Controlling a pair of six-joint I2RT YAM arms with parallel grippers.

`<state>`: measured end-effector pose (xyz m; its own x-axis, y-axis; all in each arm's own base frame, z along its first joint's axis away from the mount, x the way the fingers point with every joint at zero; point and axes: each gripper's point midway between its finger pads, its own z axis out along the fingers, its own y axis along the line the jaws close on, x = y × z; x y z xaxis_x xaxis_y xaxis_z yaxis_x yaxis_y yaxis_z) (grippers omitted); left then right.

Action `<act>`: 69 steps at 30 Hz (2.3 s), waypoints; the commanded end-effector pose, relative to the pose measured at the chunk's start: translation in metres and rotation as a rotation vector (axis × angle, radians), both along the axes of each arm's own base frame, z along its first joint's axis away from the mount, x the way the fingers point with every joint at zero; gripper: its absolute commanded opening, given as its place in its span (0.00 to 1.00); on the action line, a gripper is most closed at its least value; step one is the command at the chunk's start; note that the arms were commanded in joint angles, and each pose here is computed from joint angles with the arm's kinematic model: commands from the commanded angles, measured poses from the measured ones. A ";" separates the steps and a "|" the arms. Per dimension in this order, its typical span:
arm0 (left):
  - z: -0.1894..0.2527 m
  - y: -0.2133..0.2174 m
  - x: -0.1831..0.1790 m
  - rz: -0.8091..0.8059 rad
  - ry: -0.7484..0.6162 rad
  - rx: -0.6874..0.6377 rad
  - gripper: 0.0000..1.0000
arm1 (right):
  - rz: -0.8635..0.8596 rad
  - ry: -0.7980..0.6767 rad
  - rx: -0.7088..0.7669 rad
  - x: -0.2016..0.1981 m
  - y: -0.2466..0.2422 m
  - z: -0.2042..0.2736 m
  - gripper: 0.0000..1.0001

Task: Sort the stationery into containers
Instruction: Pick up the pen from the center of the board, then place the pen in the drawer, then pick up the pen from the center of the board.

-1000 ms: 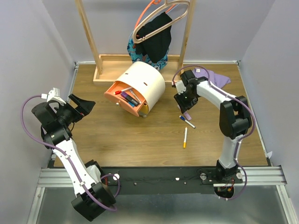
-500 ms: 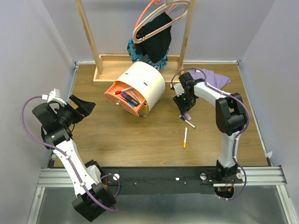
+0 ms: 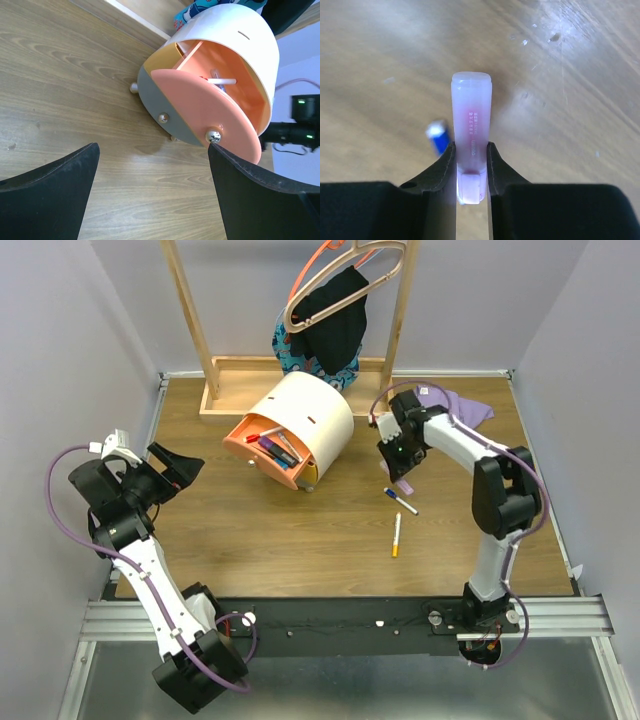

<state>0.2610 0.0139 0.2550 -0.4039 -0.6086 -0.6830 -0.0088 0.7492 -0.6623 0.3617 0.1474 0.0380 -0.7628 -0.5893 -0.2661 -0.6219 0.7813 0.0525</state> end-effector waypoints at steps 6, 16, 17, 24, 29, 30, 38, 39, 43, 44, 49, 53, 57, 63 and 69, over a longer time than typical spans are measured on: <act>0.016 0.001 0.005 0.000 -0.046 0.004 0.99 | 0.211 -0.238 0.482 -0.046 0.079 0.189 0.12; 0.018 -0.002 0.002 -0.005 -0.053 0.001 0.99 | 0.360 -0.319 0.731 -0.062 0.208 0.277 0.12; 0.019 -0.002 0.002 -0.006 -0.054 0.000 0.99 | 0.372 -0.325 0.747 -0.062 0.218 0.281 0.12; 0.021 -0.005 -0.001 -0.011 -0.057 0.007 0.99 | 0.416 -0.339 0.789 -0.048 0.272 0.286 0.12; 0.020 -0.006 -0.003 -0.009 -0.058 0.012 0.99 | 0.438 -0.331 0.807 -0.053 0.293 0.283 0.12; 0.020 -0.006 -0.004 -0.008 -0.057 0.013 0.99 | 0.436 -0.323 0.802 -0.053 0.296 0.278 0.12; 0.017 -0.005 -0.001 -0.009 -0.055 0.003 0.99 | 0.391 -0.335 0.776 -0.048 0.305 0.268 0.37; 0.016 -0.005 -0.001 -0.006 -0.054 -0.001 0.99 | 0.382 -0.343 0.771 -0.047 0.305 0.268 0.40; 0.016 -0.003 0.002 -0.003 -0.059 -0.009 0.99 | 0.369 -0.369 0.775 -0.045 0.302 0.275 0.51; 0.016 -0.003 0.003 -0.004 -0.060 -0.010 0.99 | 0.369 -0.375 0.779 -0.047 0.301 0.278 0.53; 0.019 -0.001 0.006 -0.004 -0.069 -0.013 0.99 | 0.382 -0.462 0.714 -0.049 0.277 0.291 0.54; 0.028 -0.001 0.006 -0.010 -0.080 0.005 0.99 | 0.410 -0.511 0.564 -0.064 0.220 0.271 0.54; 0.030 -0.002 0.005 -0.012 -0.082 0.000 0.99 | 0.185 -0.375 0.411 -0.057 0.124 0.205 0.54; 0.026 -0.002 0.005 -0.013 -0.076 -0.003 0.99 | 0.064 -0.334 0.228 -0.060 0.038 0.154 0.53; 0.028 -0.002 0.004 -0.017 -0.072 0.007 0.99 | 0.158 -0.294 0.081 -0.061 0.018 0.087 0.49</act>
